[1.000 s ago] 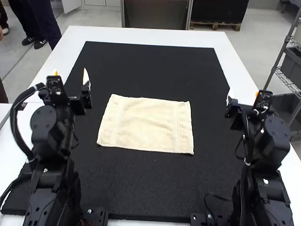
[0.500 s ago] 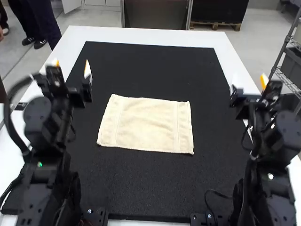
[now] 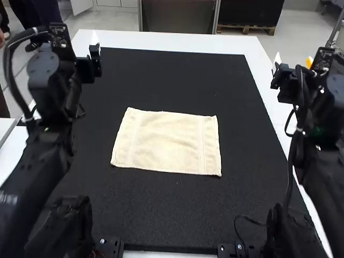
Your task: Fold the towel.
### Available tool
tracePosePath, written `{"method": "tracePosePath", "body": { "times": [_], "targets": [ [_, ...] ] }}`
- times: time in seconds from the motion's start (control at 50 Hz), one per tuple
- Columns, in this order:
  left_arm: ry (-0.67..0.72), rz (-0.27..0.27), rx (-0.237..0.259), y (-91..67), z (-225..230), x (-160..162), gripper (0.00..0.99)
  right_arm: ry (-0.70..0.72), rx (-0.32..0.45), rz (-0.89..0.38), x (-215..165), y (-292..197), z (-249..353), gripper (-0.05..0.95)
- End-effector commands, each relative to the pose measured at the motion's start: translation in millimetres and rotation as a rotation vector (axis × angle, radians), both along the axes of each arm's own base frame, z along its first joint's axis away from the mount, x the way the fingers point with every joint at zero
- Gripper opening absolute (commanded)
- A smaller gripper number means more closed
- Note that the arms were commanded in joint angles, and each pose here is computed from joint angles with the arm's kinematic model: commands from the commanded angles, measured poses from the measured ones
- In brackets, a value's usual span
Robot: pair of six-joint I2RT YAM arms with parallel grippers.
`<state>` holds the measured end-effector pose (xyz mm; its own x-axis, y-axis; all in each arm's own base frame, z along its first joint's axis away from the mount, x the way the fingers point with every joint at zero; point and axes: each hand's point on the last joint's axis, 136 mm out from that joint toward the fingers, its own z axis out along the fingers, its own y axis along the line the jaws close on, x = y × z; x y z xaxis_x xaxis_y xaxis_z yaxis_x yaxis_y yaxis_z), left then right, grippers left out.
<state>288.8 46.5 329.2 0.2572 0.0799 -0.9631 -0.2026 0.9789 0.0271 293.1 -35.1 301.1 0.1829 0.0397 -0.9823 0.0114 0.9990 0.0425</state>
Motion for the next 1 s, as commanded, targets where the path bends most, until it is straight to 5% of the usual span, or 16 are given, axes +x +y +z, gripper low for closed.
{"method": "tracePosePath", "body": {
  "times": [0.0, 0.26, 0.44, 0.68, 0.98],
  "targets": [
    [0.02, 0.068, 0.011, 13.4, -1, 10, 0.933, 0.05, 0.016, -0.013, 20, -6, -10, 0.91],
    [0.15, 0.066, 0.025, 15.5, -52, 44, 0.925, 0.181, -0.095, 0.027, 56, 14, -57, 0.9],
    [0.331, 0.061, 0.037, 17.9, -111, 72, 0.948, 0.22, -0.094, 0.071, 66, 29, -79, 0.9],
    [0.434, -0.05, 0.164, -3.4, -149, 74, 0.949, 0.358, -0.117, 0.137, 77, 48, -119, 0.9],
    [0.574, -0.167, 0.146, -37.2, -186, 81, 0.956, 0.531, -0.101, 0.218, 96, 63, -178, 0.9]
  ]
}}
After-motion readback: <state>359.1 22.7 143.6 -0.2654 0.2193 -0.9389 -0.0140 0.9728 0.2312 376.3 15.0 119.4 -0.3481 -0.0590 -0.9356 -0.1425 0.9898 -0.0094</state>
